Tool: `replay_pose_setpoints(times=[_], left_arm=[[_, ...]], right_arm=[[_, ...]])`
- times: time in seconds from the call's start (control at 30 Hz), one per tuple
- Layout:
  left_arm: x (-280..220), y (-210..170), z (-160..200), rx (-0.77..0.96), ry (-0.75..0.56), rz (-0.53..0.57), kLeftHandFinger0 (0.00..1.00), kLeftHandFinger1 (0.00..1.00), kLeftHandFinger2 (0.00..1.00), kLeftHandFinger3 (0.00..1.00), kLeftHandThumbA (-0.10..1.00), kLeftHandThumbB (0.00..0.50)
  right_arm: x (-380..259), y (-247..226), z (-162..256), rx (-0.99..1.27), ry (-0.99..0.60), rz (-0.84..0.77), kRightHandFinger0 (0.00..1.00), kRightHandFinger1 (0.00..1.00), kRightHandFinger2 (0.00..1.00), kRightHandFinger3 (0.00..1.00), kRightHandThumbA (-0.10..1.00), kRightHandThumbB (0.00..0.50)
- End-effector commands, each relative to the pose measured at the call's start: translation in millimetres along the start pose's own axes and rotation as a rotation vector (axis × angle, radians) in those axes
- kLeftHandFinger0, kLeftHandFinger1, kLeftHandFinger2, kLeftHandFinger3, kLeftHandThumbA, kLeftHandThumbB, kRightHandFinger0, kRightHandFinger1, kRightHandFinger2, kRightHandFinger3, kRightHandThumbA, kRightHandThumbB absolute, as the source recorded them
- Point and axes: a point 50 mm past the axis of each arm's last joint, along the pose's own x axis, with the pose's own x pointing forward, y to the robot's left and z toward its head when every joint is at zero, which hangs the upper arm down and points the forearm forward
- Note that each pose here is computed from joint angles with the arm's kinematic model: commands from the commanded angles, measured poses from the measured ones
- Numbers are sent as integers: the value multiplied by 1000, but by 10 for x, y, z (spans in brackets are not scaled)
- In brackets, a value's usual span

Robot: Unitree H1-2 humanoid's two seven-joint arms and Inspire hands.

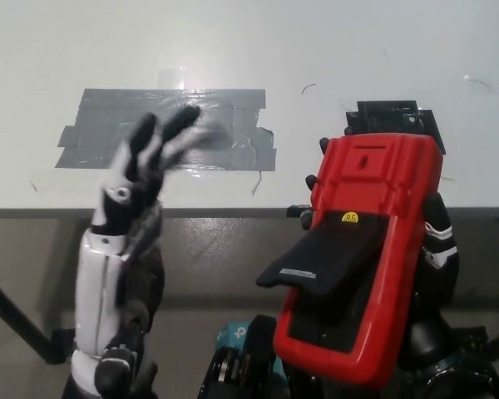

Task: The robot first picks the multimeter with right hand and then unfolds the black stand on the back of it using left hand

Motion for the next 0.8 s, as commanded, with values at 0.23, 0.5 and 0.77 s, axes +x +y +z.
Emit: replay_pose_setpoints(times=[0.23,0.5,0.77], left_arm=[[147,-109,-57,95,-153,-118,1000,1000,1000,1000,1000,500],[-161,-328,-77,-39,-34,-238,1000,1000,1000,1000,1000,500],[-367,-317,-79,-34,28,-261,1000,840,866,1000,1000,500]], right_arm=[[128,212,82,32,-74,113,0,42,496,631,-100,168],[188,245,80,48,-97,172,0,190,656,738,-100,147],[164,258,139,25,-83,146,0,0,210,612,-100,145]])
